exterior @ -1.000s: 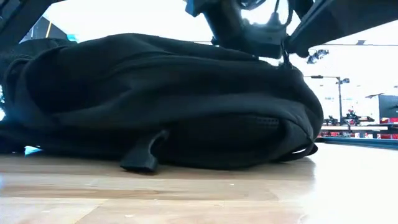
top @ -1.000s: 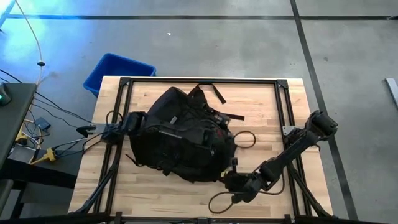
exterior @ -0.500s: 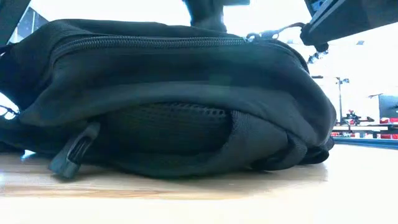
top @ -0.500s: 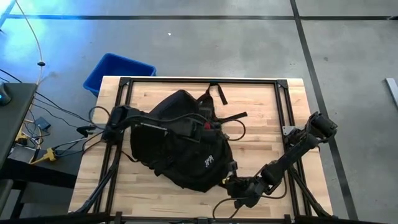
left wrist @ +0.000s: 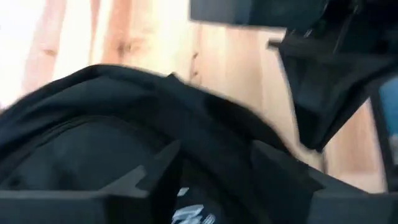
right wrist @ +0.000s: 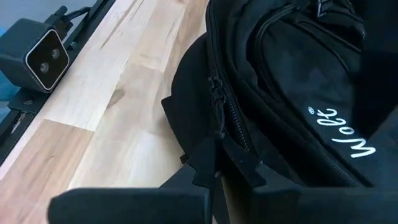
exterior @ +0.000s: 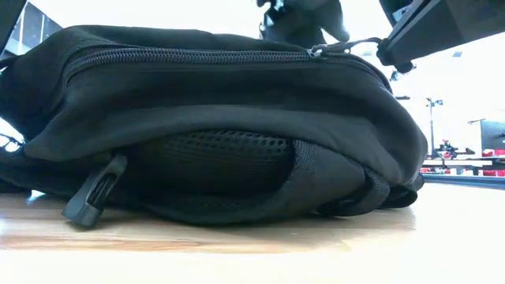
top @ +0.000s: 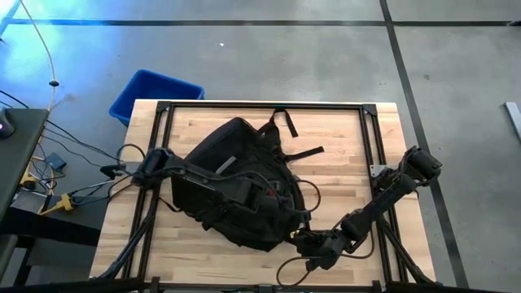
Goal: Unpack backpack
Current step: Open the backpack
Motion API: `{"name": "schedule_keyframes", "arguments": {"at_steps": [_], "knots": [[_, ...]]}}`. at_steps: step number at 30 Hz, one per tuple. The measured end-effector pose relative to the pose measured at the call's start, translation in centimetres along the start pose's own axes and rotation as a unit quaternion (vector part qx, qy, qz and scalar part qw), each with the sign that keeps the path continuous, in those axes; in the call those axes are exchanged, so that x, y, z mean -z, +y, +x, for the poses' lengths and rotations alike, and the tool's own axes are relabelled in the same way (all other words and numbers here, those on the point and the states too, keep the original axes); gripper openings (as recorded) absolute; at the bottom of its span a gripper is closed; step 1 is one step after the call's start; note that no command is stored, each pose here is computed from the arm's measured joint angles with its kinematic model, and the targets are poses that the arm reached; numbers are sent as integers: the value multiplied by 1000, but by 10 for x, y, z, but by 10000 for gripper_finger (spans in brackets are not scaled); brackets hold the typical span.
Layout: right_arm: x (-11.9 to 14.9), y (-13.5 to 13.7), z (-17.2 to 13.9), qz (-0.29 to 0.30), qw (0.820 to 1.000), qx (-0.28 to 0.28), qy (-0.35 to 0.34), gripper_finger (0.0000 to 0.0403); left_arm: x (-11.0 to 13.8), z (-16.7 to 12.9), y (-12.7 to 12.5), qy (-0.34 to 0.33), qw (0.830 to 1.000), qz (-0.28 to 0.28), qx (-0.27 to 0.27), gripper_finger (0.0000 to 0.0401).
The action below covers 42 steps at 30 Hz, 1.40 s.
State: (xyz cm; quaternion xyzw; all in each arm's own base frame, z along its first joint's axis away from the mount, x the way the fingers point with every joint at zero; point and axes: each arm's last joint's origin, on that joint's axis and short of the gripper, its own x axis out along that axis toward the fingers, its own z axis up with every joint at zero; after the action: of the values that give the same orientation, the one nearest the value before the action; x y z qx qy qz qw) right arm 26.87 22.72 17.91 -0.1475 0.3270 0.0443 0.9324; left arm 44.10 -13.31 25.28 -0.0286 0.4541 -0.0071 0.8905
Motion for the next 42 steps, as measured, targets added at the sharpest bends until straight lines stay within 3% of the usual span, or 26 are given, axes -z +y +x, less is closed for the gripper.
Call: {"name": "schedule_keyframes", "arguments": {"at_steps": [5, 10, 13, 16, 18, 25, 35, 42], "knots": [[0, 0, 0, 1, 1000, -2, 2, 0, 8, 29, 1, 29, 999, -29, 16, 221], [1, 0, 0, -1, 1000, -1, 4, 0, 13, 46, 4, 40, 999, -21, -1, 216], [1, 0, 0, -1, 1000, -1, 4, 0, 11, 47, 8, 27, 999, -20, -26, 164], [0, 0, 0, 1, 1000, -2, 0, 0, 4, 48, 19, 4, 999, -15, -35, 58], [-2, -1, 1, 7, 1000, -3, -9, 0, -3, 49, 29, -18, 999, -16, -45, 17], [0, -6, 1, 41, 997, 66, -10, 0, -15, 50, 57, -50, 996, 7, -67, 2], [-10, -4, 3, 26, 998, 32, -50, 0, -26, 19, 89, -58, 990, 2, -130, 0], [-16, 3, 19, 12, 994, 38, -105, 0, -40, -22, 104, -100, 987, -6, -128, 0]]}}
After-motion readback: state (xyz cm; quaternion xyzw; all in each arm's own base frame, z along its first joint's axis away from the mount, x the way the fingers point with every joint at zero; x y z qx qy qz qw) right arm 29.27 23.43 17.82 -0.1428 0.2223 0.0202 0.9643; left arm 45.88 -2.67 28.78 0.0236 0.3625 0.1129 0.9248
